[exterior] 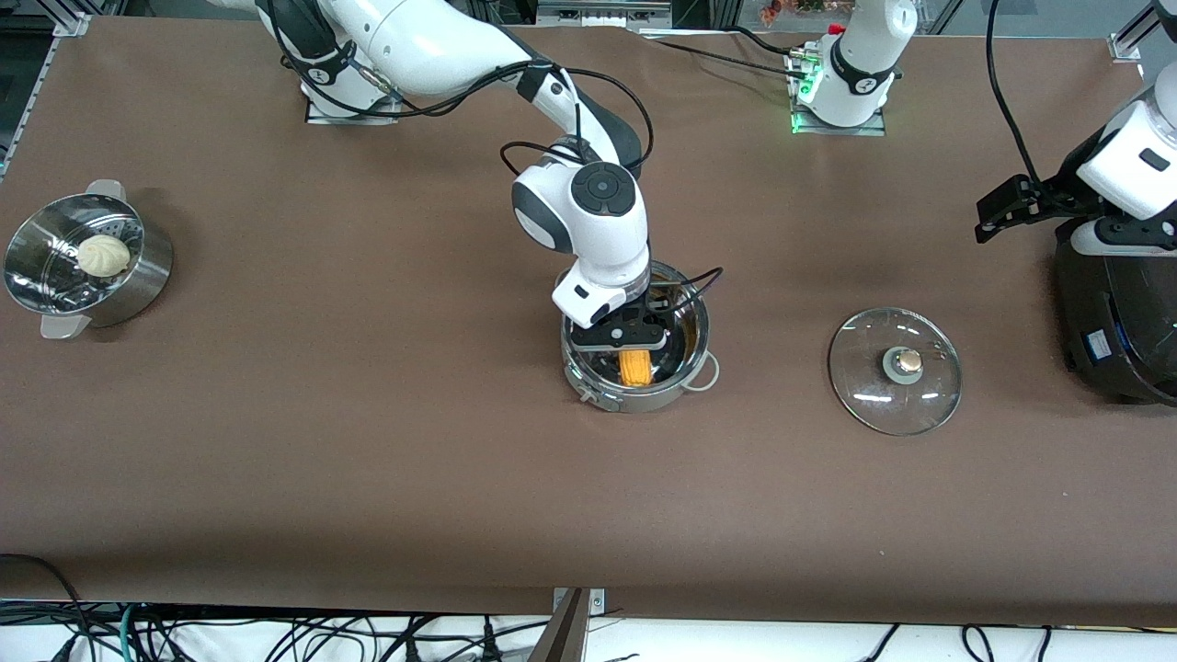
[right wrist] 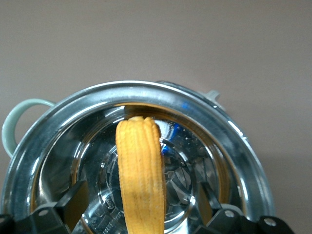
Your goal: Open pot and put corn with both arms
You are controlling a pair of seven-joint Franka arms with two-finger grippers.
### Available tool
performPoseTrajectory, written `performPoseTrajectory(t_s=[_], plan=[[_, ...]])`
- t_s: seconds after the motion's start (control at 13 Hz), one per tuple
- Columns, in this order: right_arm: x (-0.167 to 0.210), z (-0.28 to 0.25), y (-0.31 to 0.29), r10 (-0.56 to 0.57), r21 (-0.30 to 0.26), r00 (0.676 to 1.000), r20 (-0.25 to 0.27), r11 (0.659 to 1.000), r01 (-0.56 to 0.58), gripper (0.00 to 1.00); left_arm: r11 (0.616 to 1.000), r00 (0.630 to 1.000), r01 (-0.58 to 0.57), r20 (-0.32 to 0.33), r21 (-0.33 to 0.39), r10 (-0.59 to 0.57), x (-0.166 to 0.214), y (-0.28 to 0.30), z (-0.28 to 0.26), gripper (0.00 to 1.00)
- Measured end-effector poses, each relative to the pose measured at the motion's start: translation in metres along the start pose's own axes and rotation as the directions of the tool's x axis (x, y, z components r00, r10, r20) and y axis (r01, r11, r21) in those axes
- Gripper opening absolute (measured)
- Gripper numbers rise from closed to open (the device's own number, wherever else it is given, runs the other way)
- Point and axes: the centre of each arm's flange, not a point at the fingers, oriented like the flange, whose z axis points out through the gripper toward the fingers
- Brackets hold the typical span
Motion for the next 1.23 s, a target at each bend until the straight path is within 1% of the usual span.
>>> performPoseTrajectory(t_s=[0.31,0.46,0.62,0.77,0.92,1.08,1.23], plan=[[0.009,-0.03,0.007,0.006,-0.027,1.0,0.003,1.0,-0.006,1.0,1.0,1.0,0.005,0.001,0.006,-0.005,-0.001,-0.003,0.0,1.0],[0.018,-0.048,0.017,-0.037,-0.048,0.999,0.011,0.998,0.038,1.0,1.0,1.0,0.002,0.002,0.006,-0.002,-0.001,-0.002,0.0,1.0],[0.036,-0.068,0.041,-0.074,-0.078,0.997,0.03,0.994,0.076,1.0,1.0,1.0,0.001,0.003,0.006,-0.001,-0.001,-0.001,0.001,1.0],[0.061,-0.089,0.073,-0.053,-0.098,0.998,0.035,0.994,0.057,1.0,1.0,1.0,0.006,0.003,0.006,-0.006,-0.001,-0.004,0.001,1.0],[0.084,-0.11,0.106,-0.009,-0.118,0.999,0.038,0.993,0.013,1.0,1.0,1.0,0.026,0.004,-0.006,-0.026,-0.001,-0.014,0.001,1.0],[0.1,-0.126,0.136,0.037,-0.146,0.998,0.041,0.989,-0.031,1.0,0.999,0.999,0.043,0.006,-0.017,-0.043,-0.001,-0.022,0.002,1.0],[0.112,-0.137,0.158,0.054,-0.175,0.998,0.037,0.983,-0.047,1.0,0.999,0.999,0.042,0.007,-0.02,-0.042,-0.001,-0.021,0.002,1.0]])
